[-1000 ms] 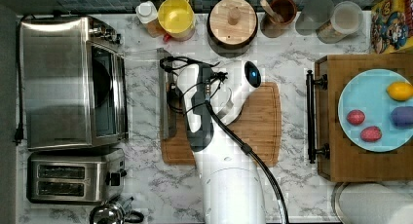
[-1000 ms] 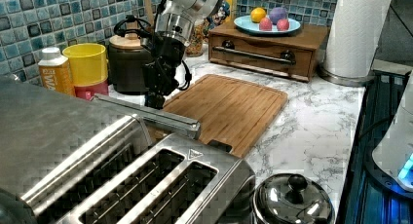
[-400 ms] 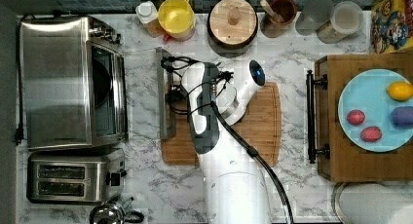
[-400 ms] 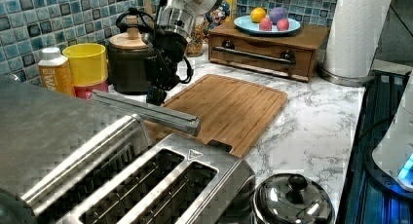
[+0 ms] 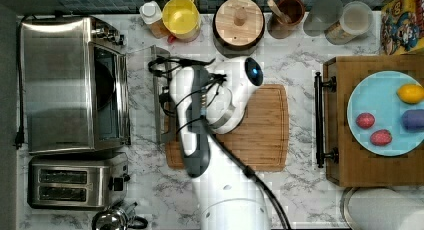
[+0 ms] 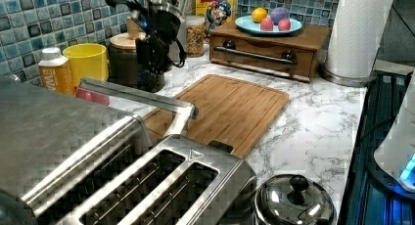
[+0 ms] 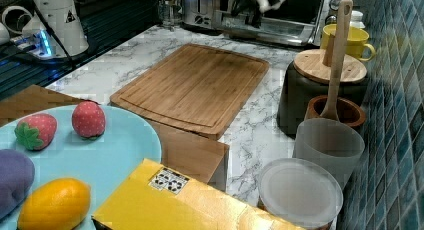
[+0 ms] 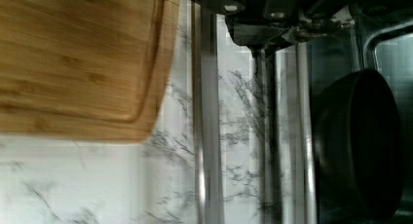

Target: Close the oven.

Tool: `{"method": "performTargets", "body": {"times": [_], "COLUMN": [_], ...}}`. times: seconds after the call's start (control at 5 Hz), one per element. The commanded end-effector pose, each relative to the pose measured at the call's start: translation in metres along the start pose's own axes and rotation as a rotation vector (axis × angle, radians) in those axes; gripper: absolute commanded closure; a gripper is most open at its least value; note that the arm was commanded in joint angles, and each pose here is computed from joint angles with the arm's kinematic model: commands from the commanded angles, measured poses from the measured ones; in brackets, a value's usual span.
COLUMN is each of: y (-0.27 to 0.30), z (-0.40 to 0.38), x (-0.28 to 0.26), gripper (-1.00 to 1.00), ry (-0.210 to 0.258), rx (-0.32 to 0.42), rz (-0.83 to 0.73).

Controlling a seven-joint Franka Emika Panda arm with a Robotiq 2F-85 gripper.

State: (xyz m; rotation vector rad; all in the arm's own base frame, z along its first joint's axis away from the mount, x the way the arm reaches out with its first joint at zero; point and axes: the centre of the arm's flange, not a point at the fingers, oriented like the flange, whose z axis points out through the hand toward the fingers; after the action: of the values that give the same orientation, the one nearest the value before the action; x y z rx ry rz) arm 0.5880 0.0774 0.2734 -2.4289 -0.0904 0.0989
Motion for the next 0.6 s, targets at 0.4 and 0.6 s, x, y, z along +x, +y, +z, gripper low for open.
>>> {"method": "performTargets", "body": {"times": [0.4,0.6], "y": [-0.273,-0.297], "z": [0.041,0.035], "x": [0.006,-0.004], "gripper": [1.0,1.0], "ry": [0.046,0.122], "rx": [-0.247,-0.368], "rz": [-0.307,-0.334]}}
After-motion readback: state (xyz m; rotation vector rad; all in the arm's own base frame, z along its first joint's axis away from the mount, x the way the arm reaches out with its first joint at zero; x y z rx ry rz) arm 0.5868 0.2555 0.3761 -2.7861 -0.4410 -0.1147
